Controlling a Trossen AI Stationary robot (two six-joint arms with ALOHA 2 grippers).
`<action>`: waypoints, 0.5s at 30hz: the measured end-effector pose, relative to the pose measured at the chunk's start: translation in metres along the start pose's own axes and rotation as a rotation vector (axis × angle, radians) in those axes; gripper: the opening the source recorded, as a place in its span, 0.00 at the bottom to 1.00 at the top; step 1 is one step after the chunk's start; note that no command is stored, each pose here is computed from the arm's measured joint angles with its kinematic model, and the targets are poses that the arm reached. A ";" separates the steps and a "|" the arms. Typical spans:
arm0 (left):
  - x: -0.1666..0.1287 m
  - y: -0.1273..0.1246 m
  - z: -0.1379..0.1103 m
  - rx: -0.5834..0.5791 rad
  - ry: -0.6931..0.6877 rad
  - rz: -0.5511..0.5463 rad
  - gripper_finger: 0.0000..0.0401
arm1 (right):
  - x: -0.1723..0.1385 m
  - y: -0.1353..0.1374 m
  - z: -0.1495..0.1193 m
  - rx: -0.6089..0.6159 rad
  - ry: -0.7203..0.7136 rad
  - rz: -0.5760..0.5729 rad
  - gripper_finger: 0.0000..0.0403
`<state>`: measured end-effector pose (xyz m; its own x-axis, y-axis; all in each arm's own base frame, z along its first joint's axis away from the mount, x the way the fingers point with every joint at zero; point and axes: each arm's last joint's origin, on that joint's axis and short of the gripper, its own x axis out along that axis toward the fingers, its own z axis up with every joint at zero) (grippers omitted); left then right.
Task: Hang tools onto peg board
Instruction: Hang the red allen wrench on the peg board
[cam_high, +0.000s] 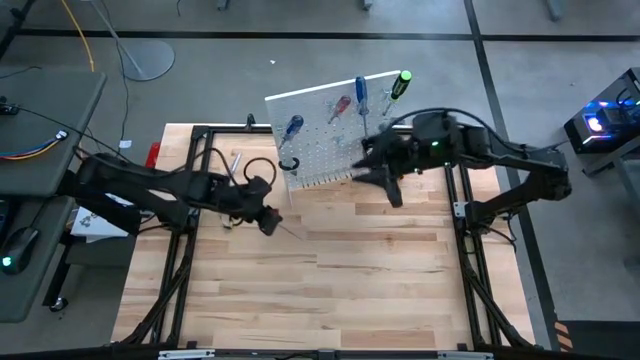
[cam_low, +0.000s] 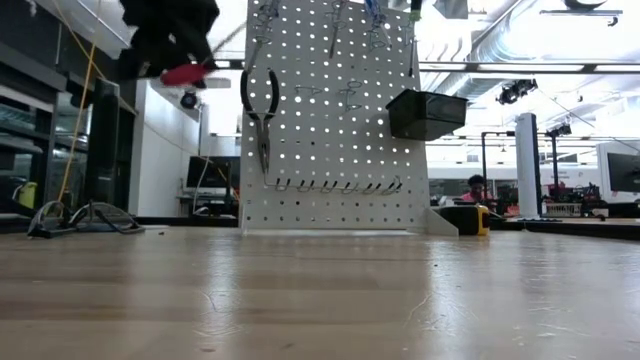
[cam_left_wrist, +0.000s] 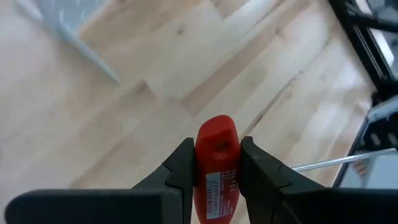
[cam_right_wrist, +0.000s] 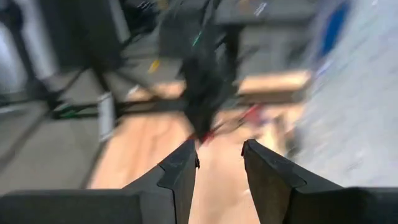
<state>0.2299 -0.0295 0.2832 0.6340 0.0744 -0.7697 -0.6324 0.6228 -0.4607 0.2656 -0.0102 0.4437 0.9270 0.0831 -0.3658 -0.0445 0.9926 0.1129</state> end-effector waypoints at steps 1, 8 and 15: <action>-0.005 -0.003 0.003 0.042 -0.014 -0.002 0.20 | 0.005 0.000 -0.004 0.043 0.041 0.036 0.32; -0.019 -0.038 0.027 0.375 -0.191 0.066 0.20 | 0.046 0.005 -0.029 0.214 0.284 0.149 0.32; -0.018 -0.083 0.041 0.675 -0.343 0.201 0.20 | 0.080 0.009 -0.044 0.246 0.378 0.151 0.32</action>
<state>0.2888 -0.0504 0.3534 0.7079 0.4038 -0.5795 -0.4118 0.9025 0.1258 0.3230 0.0094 0.3747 0.7142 0.2968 -0.6339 -0.0367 0.9203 0.3895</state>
